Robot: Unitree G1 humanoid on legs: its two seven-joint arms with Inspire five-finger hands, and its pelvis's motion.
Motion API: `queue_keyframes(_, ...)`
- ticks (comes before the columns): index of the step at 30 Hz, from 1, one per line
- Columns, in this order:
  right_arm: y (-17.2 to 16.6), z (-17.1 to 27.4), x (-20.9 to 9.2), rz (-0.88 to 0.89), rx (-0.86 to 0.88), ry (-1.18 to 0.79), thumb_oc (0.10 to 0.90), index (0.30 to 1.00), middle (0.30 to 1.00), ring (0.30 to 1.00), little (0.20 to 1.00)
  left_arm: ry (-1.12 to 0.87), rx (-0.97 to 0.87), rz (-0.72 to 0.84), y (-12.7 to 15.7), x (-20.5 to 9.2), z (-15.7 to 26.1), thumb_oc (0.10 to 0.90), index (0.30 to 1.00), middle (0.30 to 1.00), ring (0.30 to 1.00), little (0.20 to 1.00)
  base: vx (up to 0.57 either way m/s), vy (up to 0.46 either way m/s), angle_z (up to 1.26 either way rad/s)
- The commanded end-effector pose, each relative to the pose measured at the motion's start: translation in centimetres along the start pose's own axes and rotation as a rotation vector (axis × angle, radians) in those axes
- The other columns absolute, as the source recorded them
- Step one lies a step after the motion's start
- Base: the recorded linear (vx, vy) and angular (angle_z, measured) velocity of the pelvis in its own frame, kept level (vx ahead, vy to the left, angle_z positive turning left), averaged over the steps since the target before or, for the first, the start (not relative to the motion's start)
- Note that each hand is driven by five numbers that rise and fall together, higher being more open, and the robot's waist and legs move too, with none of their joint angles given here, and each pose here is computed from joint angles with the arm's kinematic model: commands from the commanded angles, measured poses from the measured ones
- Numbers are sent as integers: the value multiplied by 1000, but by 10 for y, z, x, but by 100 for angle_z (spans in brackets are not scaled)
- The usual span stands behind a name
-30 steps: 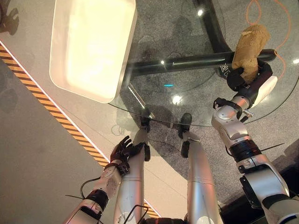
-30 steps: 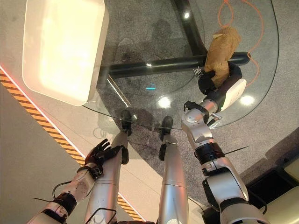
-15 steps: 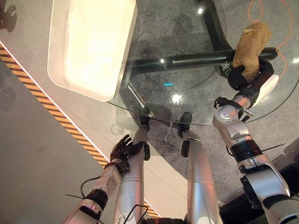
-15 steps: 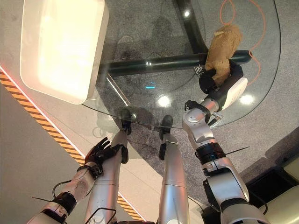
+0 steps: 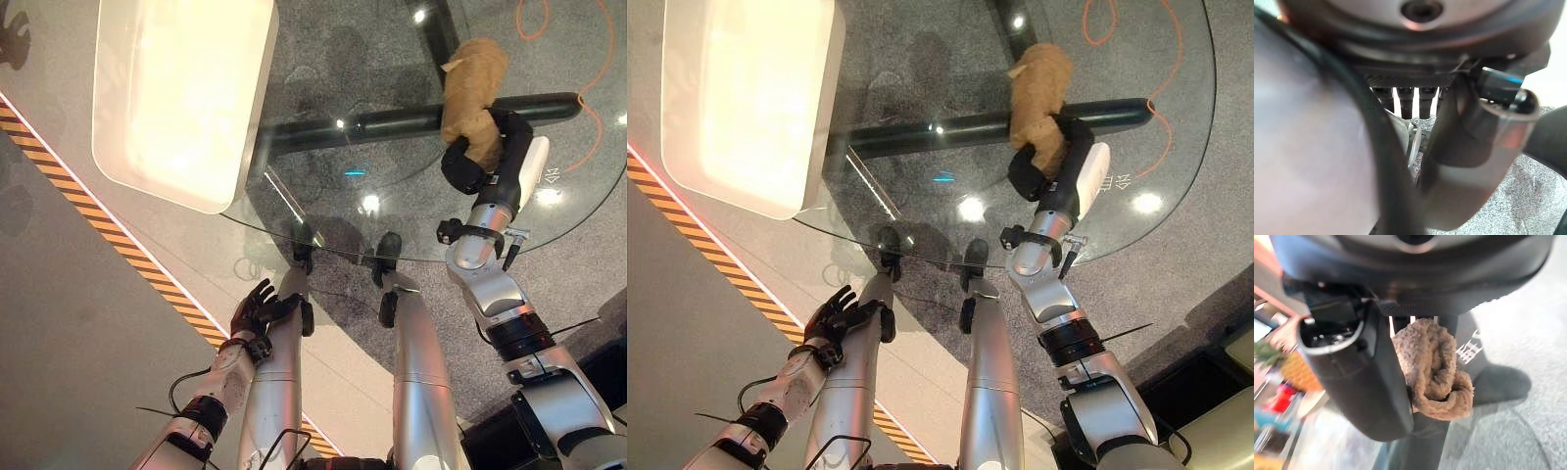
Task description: Wipe the table with a cloth and put it in the basket.
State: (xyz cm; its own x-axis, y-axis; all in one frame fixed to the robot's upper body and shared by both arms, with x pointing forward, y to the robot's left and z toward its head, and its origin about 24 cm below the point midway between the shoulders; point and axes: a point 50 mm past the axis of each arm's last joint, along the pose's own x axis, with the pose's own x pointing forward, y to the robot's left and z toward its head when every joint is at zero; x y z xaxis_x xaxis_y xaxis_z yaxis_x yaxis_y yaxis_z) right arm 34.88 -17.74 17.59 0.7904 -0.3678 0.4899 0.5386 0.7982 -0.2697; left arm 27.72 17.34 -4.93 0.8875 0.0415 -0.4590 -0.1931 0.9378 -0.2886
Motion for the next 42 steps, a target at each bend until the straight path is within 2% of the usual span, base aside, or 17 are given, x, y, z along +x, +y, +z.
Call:
queue_keyframes(1, 57, 47, -47, 431, 101, -229, 100, 300, 300, 300, 200, 94, -46, -84, -21, -20, -42, 800, 900, 900, 900, 900, 2, -5, 4)
queue_keyframes(11, 72, 53, -60, 618, 67, -278, 100, 300, 300, 300, 200, 91, -38, -88, -21, -17, -37, 800, 900, 900, 900, 900, -2, -3, 2)
queue_keyframes(20, 81, 66, -68, 869, 93, -339, 100, 300, 300, 300, 200, 98, -19, -88, -18, -14, -32, 800, 900, 900, 900, 900, -5, -7, 3)
queue_keyframes(29, 81, 70, -73, 968, 109, -353, 100, 300, 300, 300, 200, 98, -23, -75, -14, -12, -28, 800, 900, 900, 900, 900, 2, -4, 8)
queue_keyframes(34, 78, 62, -73, 928, 90, -329, 100, 300, 300, 300, 200, 118, -27, -65, -10, -15, -34, 800, 900, 900, 900, 900, 11, -2, 0)
queue_keyframes(38, 73, 55, -63, 806, 75, -308, 100, 300, 300, 300, 200, 123, -24, -62, -10, -15, -36, 800, 900, 900, 900, 900, 12, -8, 2)
queue_keyframes(42, 58, 50, -46, 601, 95, -281, 100, 300, 300, 300, 200, 125, -28, -55, -9, -17, -39, 800, 900, 900, 900, 900, 12, -2, 0)
